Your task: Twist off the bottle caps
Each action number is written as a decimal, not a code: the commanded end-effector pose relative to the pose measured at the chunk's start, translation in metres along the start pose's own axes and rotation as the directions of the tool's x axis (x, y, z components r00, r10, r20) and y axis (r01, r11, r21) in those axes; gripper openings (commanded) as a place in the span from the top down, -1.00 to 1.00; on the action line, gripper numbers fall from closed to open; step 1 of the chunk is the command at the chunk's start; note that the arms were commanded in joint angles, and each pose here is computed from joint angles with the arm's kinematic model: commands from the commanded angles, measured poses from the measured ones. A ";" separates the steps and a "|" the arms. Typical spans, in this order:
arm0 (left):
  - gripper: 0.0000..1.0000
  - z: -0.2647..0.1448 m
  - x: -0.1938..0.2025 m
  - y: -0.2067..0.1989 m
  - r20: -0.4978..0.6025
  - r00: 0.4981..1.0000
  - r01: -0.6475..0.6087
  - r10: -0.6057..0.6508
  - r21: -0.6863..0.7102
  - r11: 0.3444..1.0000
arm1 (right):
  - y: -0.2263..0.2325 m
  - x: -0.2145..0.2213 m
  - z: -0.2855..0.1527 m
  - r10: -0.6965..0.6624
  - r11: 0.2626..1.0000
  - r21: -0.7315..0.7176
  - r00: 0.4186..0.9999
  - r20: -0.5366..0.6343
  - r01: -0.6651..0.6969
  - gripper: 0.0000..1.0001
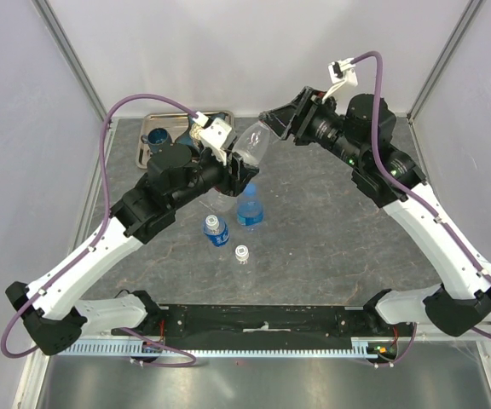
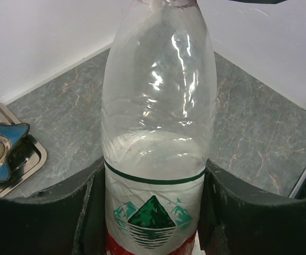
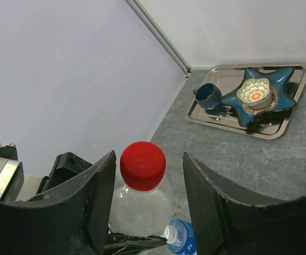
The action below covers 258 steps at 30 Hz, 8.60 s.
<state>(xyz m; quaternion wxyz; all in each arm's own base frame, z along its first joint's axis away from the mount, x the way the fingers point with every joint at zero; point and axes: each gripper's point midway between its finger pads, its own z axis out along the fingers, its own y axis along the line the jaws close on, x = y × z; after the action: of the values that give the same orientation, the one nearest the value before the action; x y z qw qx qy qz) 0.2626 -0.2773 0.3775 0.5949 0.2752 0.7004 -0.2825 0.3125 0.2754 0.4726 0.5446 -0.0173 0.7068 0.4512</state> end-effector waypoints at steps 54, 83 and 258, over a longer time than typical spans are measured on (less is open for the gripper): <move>0.73 -0.096 -0.036 -0.119 -0.026 0.997 0.059 -0.079 0.889 0.455 | 0.088 0.047 -0.099 -0.426 0.635 -0.674 0.899 0.101 0.377 1.00; 0.69 0.006 -0.005 -0.021 -0.083 0.969 -0.231 0.233 0.032 0.973 | 0.025 -0.029 -0.047 -0.078 0.992 -0.092 0.990 0.115 0.089 -0.74; 0.72 0.002 -0.029 -0.024 0.067 0.976 -0.207 0.209 -0.039 0.978 | -0.008 -0.020 -0.039 0.001 0.999 0.044 0.990 0.143 -0.008 -0.08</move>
<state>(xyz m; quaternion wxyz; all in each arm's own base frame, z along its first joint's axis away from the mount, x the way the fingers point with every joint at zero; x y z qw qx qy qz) 0.2516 -0.3028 0.3781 0.6104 0.3403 0.6822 -0.2149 0.2916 0.2332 0.4798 0.5888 0.0233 0.6859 0.4271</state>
